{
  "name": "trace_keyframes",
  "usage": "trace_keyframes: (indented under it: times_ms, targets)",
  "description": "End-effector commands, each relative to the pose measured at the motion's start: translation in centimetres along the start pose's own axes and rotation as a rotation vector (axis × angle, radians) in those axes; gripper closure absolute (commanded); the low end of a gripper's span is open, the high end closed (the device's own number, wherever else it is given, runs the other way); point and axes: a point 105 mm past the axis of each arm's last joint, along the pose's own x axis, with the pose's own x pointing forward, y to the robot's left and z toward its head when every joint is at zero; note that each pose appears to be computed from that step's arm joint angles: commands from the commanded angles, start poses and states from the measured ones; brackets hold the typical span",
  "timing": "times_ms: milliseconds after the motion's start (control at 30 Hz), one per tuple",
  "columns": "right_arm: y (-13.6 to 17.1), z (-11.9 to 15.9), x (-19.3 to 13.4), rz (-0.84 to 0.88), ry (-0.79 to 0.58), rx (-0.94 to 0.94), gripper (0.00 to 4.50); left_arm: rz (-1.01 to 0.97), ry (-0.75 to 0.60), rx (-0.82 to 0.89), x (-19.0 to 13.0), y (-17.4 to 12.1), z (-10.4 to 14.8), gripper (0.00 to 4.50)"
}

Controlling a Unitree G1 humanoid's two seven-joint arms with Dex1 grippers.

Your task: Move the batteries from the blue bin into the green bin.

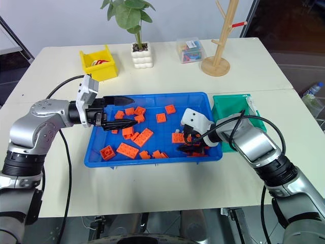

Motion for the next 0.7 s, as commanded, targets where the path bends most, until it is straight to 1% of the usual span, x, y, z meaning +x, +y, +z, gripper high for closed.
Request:
trace_keyframes:
  times_ms: [33, 67, 100, 300, 367, 433, 500, 600, 700]
  targets:
    - [-0.2, 0.5, -0.3, -0.009, -0.015, -0.028, 2.83, 0.011, -0.045, 0.049, -0.3, -0.1, 1.6, 0.0]
    - [-0.4, 0.5, -0.4, -0.016, -0.018, -0.028, 3.2, 0.013, -0.045, 0.049, -0.3, -0.1, 1.6, 0.0]
    - [-0.6, 0.7, -0.4, -0.026, -0.02, -0.03, 3.41, 0.016, -0.046, 0.05, -0.3, -0.1, 1.6, 0.0]
    - [-1.3, 1.5, -1.0, -0.055, -0.037, -0.046, 3.41, 0.029, -0.048, 0.051, -0.4, 0.2, 1.5, 0.0]
    - [-2.2, 3.0, -1.8, -0.089, -0.071, -0.062, 3.41, 0.031, -0.048, 0.05, -0.4, 0.2, 1.5, 0.0]
    - [-3.1, 5.3, -2.5, -0.119, -0.128, -0.077, 3.41, 0.033, -0.046, 0.05, -0.5, 0.2, 1.4, 0.0]
    - [-3.2, 7.4, -2.5, -0.116, -0.18, -0.088, 3.41, 0.031, -0.042, 0.05, -0.5, 0.2, 1.4, 0.0]
    - [-2.3, 9.2, -1.1, -0.06, -0.231, -0.088, 3.41, 0.021, -0.027, 0.047, -0.7, 0.1, 1.3, 0.0]
    - [-0.7, 9.9, 1.4, -0.004, -0.247, -0.092, 3.41, 0.01, 0.011, 0.051, -1.2, -0.2, 1.0, 0.0]
